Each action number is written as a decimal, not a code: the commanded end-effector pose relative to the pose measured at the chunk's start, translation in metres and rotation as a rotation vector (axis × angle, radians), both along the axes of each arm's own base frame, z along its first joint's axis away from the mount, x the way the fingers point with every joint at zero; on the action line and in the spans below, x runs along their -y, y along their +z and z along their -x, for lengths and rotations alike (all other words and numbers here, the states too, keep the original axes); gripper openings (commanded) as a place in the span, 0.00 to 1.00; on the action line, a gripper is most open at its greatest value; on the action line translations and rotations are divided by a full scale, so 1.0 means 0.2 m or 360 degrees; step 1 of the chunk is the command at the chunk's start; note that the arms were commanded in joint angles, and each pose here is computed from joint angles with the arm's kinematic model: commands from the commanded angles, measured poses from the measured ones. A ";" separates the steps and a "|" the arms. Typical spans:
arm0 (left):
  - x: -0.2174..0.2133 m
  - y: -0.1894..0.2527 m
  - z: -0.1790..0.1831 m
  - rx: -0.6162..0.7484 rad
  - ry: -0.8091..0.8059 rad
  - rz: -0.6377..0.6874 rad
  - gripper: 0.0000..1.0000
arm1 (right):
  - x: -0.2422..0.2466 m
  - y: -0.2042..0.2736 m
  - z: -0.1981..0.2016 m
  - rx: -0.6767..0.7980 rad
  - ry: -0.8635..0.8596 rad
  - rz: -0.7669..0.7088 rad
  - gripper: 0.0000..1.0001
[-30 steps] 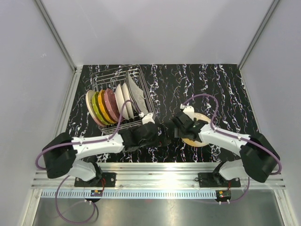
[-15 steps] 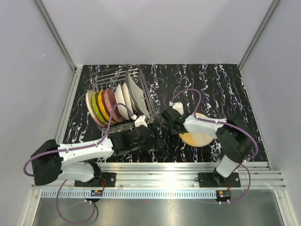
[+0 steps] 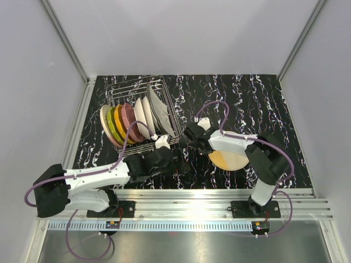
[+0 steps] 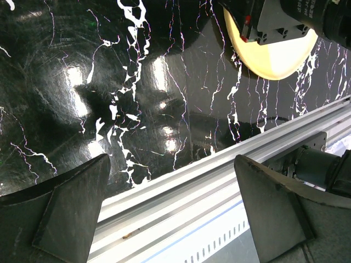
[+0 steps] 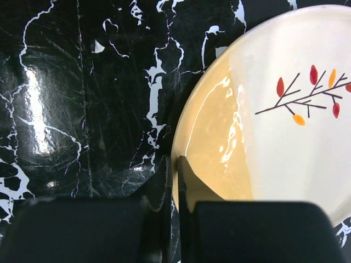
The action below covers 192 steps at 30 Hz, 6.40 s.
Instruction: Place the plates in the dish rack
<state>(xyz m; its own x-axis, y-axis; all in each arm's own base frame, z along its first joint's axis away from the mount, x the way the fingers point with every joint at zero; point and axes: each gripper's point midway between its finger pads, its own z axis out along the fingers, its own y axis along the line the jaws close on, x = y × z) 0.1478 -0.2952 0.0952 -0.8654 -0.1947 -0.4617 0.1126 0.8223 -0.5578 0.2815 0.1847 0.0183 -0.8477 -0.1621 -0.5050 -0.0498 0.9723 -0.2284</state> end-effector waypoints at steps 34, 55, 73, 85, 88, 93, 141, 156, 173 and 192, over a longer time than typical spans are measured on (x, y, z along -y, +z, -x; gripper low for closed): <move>0.41 -0.01 -0.13 -0.0294 0.0023 0.0430 0.99 | -0.06 0.33 0.42 0.0184 0.0035 -0.0629 0.00; 0.46 -0.08 -0.32 -0.0349 0.0091 0.0446 0.99 | 0.02 0.27 0.49 0.0199 -0.0084 -0.0598 0.53; 0.28 -0.13 -0.32 -0.0336 0.0163 0.0397 0.99 | -0.02 0.02 0.42 -0.0012 -0.0186 -0.0138 0.47; 0.26 -0.13 -0.33 -0.0341 0.0154 0.0413 0.99 | 0.03 -0.05 0.45 -0.0053 -0.0232 -0.0106 0.05; 0.29 -0.13 -0.33 -0.0359 0.0141 0.0434 0.99 | 0.00 -0.05 0.45 -0.0072 -0.0157 -0.0128 0.00; 0.36 -0.11 -0.36 -0.0357 0.0123 0.0465 0.99 | -0.10 0.04 0.46 -0.0005 -0.0007 -0.0283 0.00; 0.43 -0.10 -0.32 -0.0256 -0.0002 0.0350 0.98 | -0.03 0.48 0.59 0.0404 0.0059 -0.0917 0.53; 0.29 -0.04 -0.03 0.0122 -0.0329 -0.0056 0.99 | 0.18 0.45 0.56 0.0515 -0.0267 -0.0748 0.74; 0.23 -0.27 0.16 0.0021 -0.0361 -0.0189 0.99 | 0.10 0.25 0.36 0.0167 -0.0338 -0.0822 0.38; -0.08 -0.14 0.18 0.0114 -0.0161 -0.0070 0.99 | -0.45 0.04 0.54 -0.0219 0.0172 -0.0897 0.49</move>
<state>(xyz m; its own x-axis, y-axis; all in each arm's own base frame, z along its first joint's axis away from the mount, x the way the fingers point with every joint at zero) 0.1024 -0.2870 0.0539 -0.8760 -0.0277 -0.4815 0.2493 0.8287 -0.5012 0.1960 0.2398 0.0265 -0.8801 0.1302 -0.4565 -0.0140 0.9541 0.2992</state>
